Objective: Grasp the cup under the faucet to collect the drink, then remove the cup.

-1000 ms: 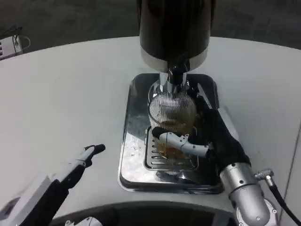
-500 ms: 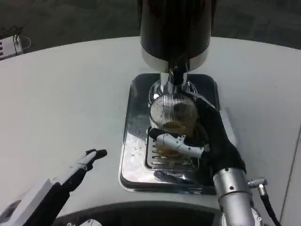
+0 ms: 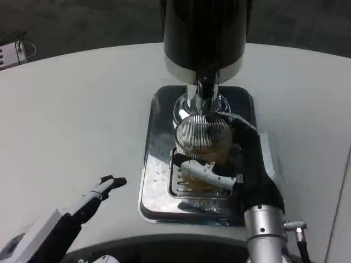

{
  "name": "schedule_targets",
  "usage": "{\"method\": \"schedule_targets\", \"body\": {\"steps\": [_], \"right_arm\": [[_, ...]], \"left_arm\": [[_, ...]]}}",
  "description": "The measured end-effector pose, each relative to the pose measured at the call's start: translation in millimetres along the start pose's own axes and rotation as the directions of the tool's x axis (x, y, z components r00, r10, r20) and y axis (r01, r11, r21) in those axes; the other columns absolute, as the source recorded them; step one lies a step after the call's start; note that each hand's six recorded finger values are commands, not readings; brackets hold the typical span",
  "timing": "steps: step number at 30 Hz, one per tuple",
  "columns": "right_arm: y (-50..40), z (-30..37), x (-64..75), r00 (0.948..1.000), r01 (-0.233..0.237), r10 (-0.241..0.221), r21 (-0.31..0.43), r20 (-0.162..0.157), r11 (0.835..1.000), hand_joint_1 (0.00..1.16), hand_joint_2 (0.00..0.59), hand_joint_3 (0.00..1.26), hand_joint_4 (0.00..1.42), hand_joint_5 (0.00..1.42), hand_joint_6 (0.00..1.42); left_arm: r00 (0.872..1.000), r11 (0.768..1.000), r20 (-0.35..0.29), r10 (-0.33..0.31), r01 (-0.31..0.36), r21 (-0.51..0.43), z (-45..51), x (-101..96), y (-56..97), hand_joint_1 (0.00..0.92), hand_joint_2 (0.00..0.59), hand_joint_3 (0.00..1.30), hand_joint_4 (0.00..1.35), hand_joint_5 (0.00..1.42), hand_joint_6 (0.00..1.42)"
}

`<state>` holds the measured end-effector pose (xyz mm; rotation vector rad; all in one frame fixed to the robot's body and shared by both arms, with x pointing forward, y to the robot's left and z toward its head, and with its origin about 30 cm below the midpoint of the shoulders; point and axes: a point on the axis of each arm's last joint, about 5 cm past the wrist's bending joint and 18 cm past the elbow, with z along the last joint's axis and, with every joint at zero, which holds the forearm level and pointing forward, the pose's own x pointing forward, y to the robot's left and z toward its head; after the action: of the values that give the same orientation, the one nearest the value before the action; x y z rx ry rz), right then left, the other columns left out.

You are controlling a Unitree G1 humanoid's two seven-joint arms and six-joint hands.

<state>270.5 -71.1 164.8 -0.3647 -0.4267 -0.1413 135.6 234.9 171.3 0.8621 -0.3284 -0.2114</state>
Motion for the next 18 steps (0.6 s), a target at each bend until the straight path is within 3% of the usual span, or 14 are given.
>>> {"method": "schedule_targets", "body": {"steps": [5,11,18], "right_arm": [[-1.6,-0.6,-4.5,1.0,0.006,-0.006,-0.004,0.004,1.0,0.98,0.206,1.06,1.32,1.42,1.42],[-8.0,0.0,-11.3,0.9998,-0.015,0.015,-0.004,0.009,1.0,0.99,0.215,1.12,1.39,1.42,1.42],[-19.3,3.1,-31.5,0.9947,-0.102,0.102,0.007,0.016,0.995,0.98,0.206,1.14,1.41,1.42,1.42]], "left_arm": [[1.0,1.0,-0.002,0.001,-0.001,-0.006,-1.0,0.3,-0.2,0.0,0.048,0.15,0.05,0.12,0.19],[1.0,1.0,0.02,0.009,-0.008,-0.017,-2.2,3.6,0.3,0.0,0.048,0.15,0.05,0.12,0.19],[0.999,1.0,0.034,0.015,-0.014,-0.027,-6.9,5.9,2.1,0.0,0.048,0.15,0.05,0.12,0.19]]}}
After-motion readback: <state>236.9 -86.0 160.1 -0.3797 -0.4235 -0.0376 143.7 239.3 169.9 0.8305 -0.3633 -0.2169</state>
